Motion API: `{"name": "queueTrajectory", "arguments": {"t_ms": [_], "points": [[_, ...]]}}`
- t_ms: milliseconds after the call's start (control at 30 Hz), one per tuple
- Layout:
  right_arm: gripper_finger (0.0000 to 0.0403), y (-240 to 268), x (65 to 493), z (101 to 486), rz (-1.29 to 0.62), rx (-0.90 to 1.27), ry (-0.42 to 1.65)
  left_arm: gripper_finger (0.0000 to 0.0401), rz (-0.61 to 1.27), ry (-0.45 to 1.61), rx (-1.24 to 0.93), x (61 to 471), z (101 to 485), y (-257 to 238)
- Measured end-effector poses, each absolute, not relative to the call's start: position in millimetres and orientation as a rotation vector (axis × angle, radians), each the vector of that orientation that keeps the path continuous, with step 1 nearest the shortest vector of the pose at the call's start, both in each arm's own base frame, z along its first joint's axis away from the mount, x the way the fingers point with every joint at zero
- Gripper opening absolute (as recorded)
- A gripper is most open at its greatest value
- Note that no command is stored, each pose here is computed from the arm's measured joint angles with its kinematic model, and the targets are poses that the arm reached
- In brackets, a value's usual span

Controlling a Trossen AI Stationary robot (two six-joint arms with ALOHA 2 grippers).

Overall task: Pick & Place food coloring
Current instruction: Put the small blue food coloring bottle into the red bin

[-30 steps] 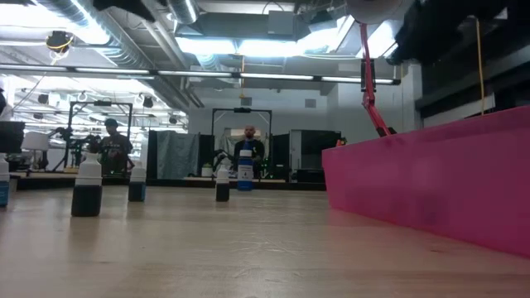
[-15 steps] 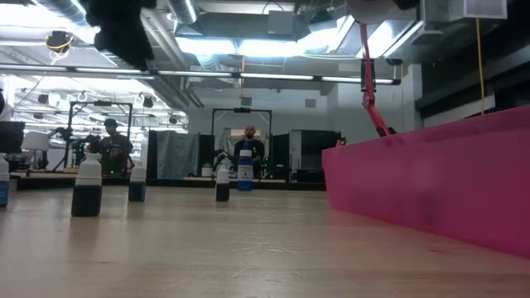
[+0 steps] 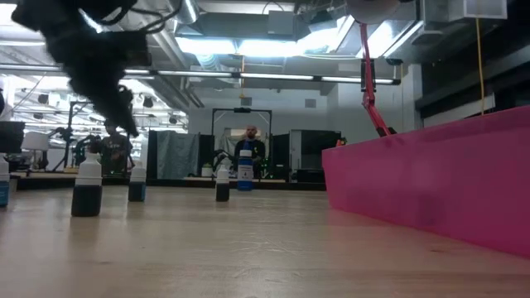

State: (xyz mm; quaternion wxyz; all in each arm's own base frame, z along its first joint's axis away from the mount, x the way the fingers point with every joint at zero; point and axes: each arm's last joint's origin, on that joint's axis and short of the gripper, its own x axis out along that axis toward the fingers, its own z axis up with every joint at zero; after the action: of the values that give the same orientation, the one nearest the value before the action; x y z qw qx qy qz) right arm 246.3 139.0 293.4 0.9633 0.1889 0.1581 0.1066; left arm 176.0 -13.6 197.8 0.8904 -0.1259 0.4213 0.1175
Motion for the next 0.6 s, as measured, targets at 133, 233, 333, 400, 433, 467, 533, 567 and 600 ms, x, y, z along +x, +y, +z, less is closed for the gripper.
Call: {"name": "queueTrajectory", "arguments": {"t_ms": [133,233,333,400,433,467,533,567,600], "points": [[0.0155,139,246,293,0.213,0.382,0.323,0.0224,0.150,0.888,-0.246,171,181,-25],[0.0155,138,246,292,0.200,0.376,0.326,0.0224,0.099,0.861,-0.215,169,172,-34],[0.0155,138,246,292,0.196,0.374,0.334,0.0224,0.083,0.825,-0.123,167,166,-40],[0.0155,138,246,291,0.193,0.378,0.339,0.0224,0.077,0.829,-0.074,163,160,-42],[0.0155,138,246,291,0.190,0.387,0.342,0.0224,0.072,0.838,-0.059,161,156,-42],[0.0155,138,246,291,0.188,0.392,0.345,0.0224,0.067,0.846,-0.046,160,153,-42],[0.0155,138,246,290,0.187,0.394,0.347,0.0224,0.059,0.858,-0.020,157,147,-41],[0.0155,138,246,290,0.187,0.394,0.347,0.0224,0.047,0.860,-0.003,156,144,-40],[0.0155,138,246,290,0.187,0.394,0.347,0.0224,0.028,0.857,0.014,155,142,-40]]}}
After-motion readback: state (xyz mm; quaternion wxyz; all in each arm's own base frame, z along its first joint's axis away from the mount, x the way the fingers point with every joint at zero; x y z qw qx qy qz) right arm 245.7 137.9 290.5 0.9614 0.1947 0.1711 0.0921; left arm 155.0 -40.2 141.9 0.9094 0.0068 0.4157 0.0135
